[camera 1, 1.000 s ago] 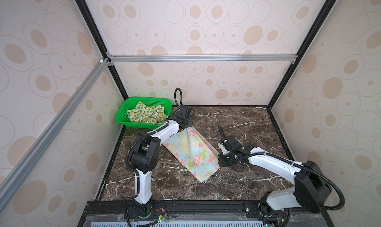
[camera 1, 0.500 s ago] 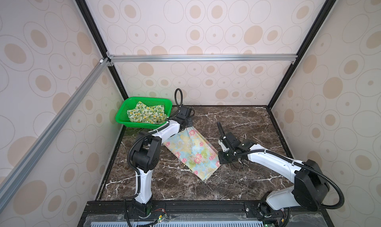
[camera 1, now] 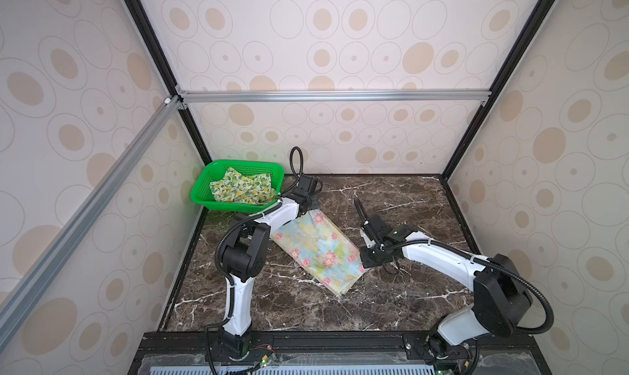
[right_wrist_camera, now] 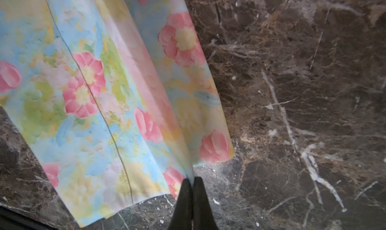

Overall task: Fold and stack skirts
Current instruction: Fold the skirt at the center of the table, then rotate the skirt at the center of the table.

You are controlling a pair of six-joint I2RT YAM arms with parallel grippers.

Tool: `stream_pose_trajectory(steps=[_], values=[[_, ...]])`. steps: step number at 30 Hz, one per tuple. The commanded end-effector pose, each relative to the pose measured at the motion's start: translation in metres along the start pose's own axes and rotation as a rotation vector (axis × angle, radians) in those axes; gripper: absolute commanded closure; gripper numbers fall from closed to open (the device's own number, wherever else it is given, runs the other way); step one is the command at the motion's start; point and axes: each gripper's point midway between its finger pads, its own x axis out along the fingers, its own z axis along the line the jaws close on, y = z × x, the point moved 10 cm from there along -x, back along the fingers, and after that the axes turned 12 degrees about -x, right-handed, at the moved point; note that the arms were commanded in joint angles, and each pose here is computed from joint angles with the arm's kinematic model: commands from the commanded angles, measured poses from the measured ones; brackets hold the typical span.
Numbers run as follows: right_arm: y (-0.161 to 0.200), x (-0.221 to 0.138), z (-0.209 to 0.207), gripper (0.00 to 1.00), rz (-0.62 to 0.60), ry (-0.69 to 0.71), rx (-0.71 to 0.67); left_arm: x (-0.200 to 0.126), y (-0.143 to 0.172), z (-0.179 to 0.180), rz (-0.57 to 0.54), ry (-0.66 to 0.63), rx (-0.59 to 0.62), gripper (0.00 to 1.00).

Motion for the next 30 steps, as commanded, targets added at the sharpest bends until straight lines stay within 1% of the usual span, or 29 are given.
stream_pose_trajectory(steps=[1, 4, 5, 6, 7, 8, 9, 11, 13, 16, 19, 20, 22, 24, 26, 27, 30], values=[[-0.001, 0.004, -0.005, 1.00, 0.023, 0.023, -0.004, 0.002, -0.008, -0.006, -0.030, 0.001, -0.006, 1.00], [-0.004, 0.008, -0.007, 1.00, 0.028, 0.034, 0.000, 0.006, -0.006, -0.005, -0.023, -0.006, -0.003, 1.00], [-0.005, 0.010, -0.008, 1.00, 0.030, 0.031, 0.002, 0.008, -0.005, -0.004, -0.020, -0.008, -0.002, 0.94], [-0.006, 0.012, -0.008, 0.95, 0.032, 0.029, 0.002, 0.008, -0.005, -0.005, -0.020, -0.008, -0.002, 0.74], [-0.007, 0.013, -0.009, 0.83, 0.032, 0.029, 0.000, 0.009, -0.005, -0.004, -0.017, -0.011, -0.004, 0.54], [-0.008, 0.014, -0.009, 0.68, 0.029, 0.035, -0.004, 0.008, -0.005, -0.004, -0.022, -0.010, -0.007, 0.42], [-0.010, 0.013, -0.010, 0.59, 0.024, 0.048, -0.006, 0.007, -0.006, -0.004, -0.028, -0.009, -0.007, 0.37], [-0.013, 0.006, -0.011, 0.53, 0.010, 0.071, -0.014, 0.001, -0.009, -0.005, -0.044, -0.003, -0.012, 0.32], [-0.015, -0.005, -0.012, 0.51, -0.013, 0.088, -0.016, -0.009, -0.013, -0.005, -0.067, 0.006, -0.006, 0.32], [-0.010, -0.024, -0.009, 0.50, -0.058, 0.066, -0.012, -0.027, -0.016, -0.001, -0.087, 0.004, 0.013, 0.32], [-0.003, -0.034, -0.002, 0.50, -0.083, -0.006, -0.014, -0.041, -0.007, 0.009, -0.055, 0.021, 0.028, 0.40], [-0.001, -0.035, 0.001, 0.52, -0.089, -0.037, -0.005, -0.045, -0.001, 0.014, -0.037, 0.024, 0.032, 0.43], [0.003, -0.028, 0.005, 0.64, -0.096, -0.098, 0.014, -0.051, 0.012, 0.025, -0.005, 0.027, 0.039, 0.49], [0.005, -0.018, 0.007, 0.85, -0.091, -0.138, 0.049, -0.057, 0.026, 0.039, 0.012, 0.018, 0.042, 0.57], [0.003, -0.009, 0.008, 0.96, -0.084, -0.157, 0.064, -0.061, 0.039, 0.050, 0.029, 0.026, 0.041, 0.62], [0.003, -0.004, 0.008, 1.00, -0.080, -0.159, 0.072, -0.061, 0.046, 0.056, 0.045, 0.023, 0.038, 0.63], [-0.002, 0.008, 0.008, 1.00, -0.077, -0.154, 0.087, -0.061, 0.061, 0.068, 0.069, 0.008, 0.041, 0.66]])
